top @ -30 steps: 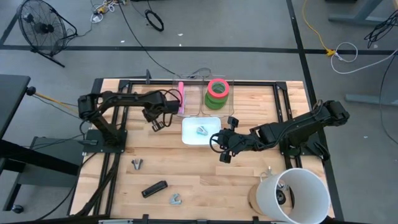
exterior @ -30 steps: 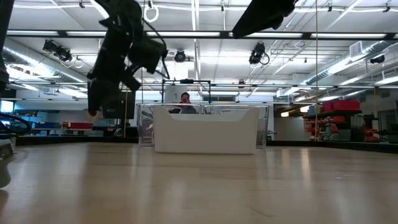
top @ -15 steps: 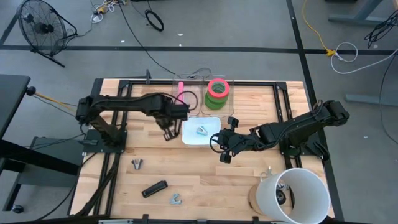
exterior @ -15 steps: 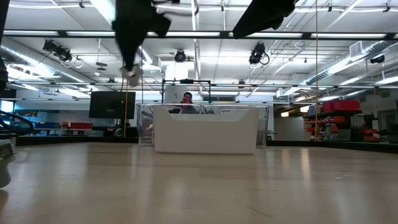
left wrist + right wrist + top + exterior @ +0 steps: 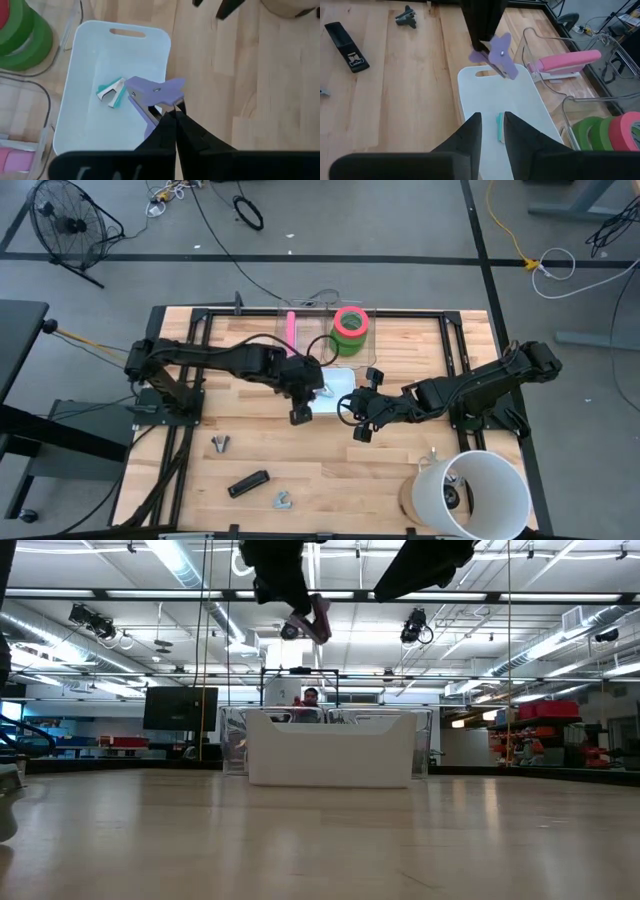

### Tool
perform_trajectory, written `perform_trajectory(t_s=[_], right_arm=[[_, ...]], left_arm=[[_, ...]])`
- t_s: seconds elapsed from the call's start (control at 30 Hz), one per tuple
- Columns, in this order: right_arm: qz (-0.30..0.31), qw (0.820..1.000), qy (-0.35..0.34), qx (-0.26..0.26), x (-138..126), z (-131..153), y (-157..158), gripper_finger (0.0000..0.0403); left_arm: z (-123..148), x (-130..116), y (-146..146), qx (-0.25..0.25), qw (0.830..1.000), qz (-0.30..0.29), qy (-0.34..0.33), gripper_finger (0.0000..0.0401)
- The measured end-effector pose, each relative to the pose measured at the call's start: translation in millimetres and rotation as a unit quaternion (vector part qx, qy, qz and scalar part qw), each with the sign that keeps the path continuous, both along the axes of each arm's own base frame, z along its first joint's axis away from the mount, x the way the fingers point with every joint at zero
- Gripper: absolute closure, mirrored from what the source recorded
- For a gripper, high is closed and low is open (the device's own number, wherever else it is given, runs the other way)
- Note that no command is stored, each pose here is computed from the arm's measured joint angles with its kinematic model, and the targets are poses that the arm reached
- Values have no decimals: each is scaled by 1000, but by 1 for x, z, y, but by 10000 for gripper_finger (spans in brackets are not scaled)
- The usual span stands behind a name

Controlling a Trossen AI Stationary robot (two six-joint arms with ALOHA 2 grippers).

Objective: Pick and place Stapler, Stapler remover, tape
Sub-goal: Put the purple staple remover into the white bin

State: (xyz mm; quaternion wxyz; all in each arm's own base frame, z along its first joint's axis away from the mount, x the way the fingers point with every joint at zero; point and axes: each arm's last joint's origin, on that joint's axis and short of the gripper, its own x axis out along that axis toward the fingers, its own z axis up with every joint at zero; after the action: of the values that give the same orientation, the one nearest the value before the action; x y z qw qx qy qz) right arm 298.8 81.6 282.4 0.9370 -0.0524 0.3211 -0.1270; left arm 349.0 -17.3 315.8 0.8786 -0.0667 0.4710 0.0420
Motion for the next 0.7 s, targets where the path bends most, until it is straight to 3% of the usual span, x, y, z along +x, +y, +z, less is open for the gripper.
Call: perform_trajectory(t_s=[0.7], right_arm=[[0,1000,3,-1,0,0,0,321]], left_arm=[[0,0,9,52,998,35,-1,318]])
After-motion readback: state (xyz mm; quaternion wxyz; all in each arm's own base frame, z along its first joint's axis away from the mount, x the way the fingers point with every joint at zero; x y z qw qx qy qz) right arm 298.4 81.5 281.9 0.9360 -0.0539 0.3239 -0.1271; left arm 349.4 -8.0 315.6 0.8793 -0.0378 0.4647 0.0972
